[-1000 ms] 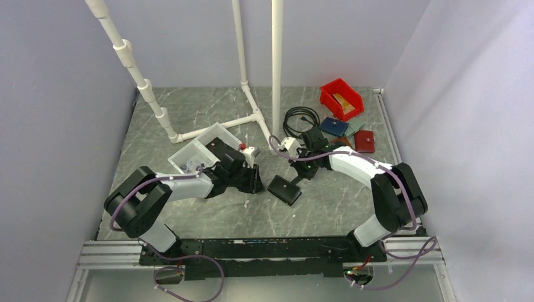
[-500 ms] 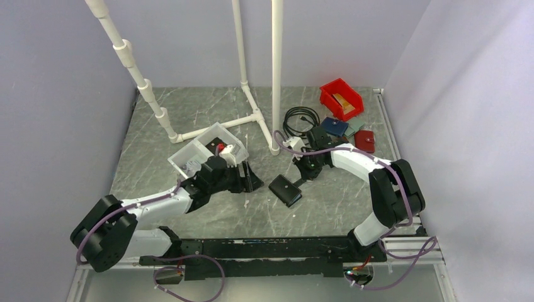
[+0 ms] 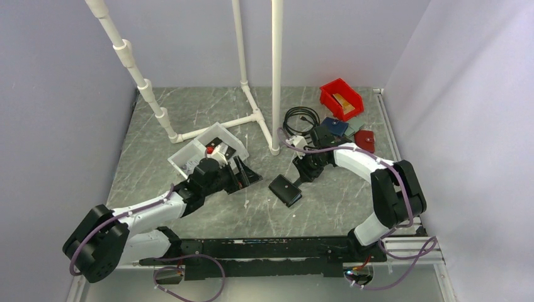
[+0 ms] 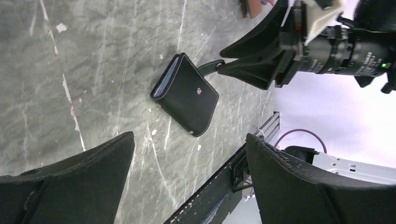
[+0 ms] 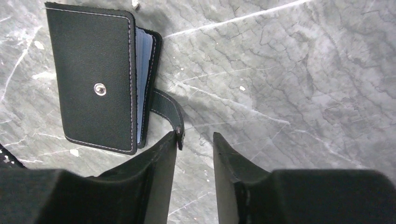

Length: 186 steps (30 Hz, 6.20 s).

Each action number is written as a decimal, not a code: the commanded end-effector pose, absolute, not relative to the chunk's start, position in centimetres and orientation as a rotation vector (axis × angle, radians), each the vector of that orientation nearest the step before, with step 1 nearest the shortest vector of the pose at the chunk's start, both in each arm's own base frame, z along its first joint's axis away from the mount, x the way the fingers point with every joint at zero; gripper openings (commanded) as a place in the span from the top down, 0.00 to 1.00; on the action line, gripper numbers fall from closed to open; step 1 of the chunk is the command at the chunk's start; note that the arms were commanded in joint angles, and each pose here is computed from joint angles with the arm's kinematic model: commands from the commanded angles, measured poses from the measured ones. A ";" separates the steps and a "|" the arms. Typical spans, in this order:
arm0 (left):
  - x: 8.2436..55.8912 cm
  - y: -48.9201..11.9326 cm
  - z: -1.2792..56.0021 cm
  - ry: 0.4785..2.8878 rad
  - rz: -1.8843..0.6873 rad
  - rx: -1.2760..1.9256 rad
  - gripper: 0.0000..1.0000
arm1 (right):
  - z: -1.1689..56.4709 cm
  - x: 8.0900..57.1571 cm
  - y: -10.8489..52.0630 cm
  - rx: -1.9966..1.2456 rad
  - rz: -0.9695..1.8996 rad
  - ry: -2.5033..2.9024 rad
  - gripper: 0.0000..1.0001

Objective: Take the credit cards out of the card holder
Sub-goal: Open the card holder at the center of the board.

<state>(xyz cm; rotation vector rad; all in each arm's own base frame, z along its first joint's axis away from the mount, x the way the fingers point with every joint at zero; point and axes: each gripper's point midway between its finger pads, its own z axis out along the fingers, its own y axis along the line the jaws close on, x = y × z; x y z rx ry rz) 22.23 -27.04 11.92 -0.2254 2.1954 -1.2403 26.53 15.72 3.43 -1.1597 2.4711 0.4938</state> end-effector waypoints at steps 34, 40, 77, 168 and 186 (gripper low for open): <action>22.0 -32.4 7.3 2.466 -0.992 -0.296 0.21 | 5.3 24.4 21.3 -1.357 0.665 2.289 1.00; 22.1 -32.5 6.9 2.462 -0.999 -0.291 0.21 | 4.7 25.4 20.5 -1.313 0.566 2.322 0.99; 21.2 -34.1 4.4 2.521 -1.070 -0.200 0.30 | 4.8 26.1 19.4 -1.212 0.620 2.388 0.58; 21.3 -31.2 5.6 2.472 -1.009 -0.130 0.96 | 11.4 17.3 25.3 -1.489 1.409 2.035 0.68; 20.6 -26.9 2.4 2.667 -0.627 0.069 0.78 | 6.0 19.0 25.3 -1.524 1.031 2.230 0.79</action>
